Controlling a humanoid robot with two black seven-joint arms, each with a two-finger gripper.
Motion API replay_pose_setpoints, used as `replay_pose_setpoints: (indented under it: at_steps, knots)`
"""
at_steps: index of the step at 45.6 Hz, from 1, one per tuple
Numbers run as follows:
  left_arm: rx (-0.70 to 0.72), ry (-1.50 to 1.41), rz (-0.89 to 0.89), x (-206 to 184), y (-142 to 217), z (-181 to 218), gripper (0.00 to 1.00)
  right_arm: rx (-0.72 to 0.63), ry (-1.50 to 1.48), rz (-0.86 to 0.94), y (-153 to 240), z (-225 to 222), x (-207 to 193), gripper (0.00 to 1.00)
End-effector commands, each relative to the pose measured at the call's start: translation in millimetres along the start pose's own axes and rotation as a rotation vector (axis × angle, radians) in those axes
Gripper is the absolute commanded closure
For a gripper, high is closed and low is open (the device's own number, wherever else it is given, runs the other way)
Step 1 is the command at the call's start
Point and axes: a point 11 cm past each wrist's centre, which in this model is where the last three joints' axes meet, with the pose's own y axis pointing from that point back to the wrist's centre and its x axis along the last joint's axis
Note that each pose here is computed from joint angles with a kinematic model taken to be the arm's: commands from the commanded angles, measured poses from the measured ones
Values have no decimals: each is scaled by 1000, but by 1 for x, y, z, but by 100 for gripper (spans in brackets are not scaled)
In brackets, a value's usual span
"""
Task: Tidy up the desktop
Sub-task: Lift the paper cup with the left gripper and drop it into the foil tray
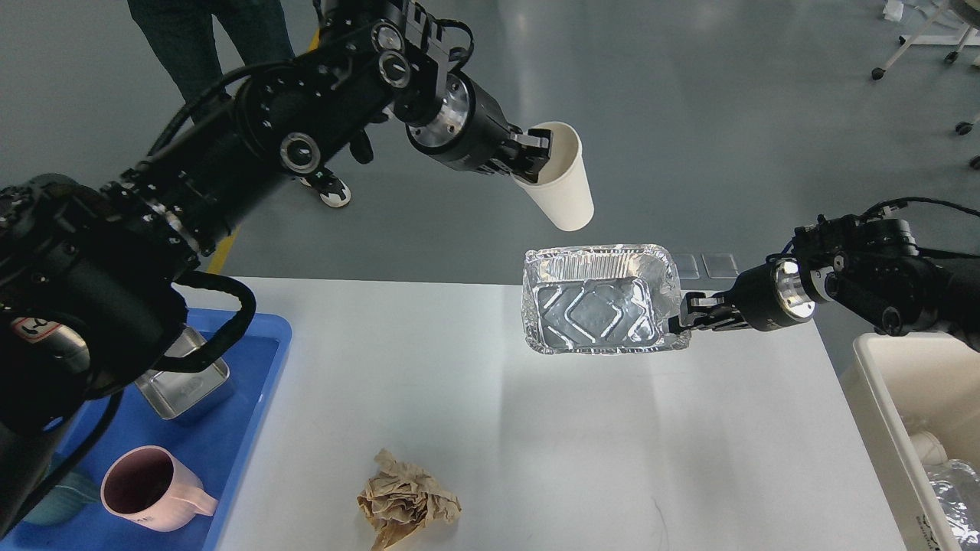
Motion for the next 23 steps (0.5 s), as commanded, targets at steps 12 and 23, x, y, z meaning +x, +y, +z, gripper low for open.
replay_pose_setpoints:
  at_steps: [12,23]
  knots:
    - [14,-18,-6,-23,-32,19,99,54,17,-41,-9,-21,-5,100]
    - [49,-8,-49,-41,-47,2,98,123,27,-107,-21,-44,-19,100]
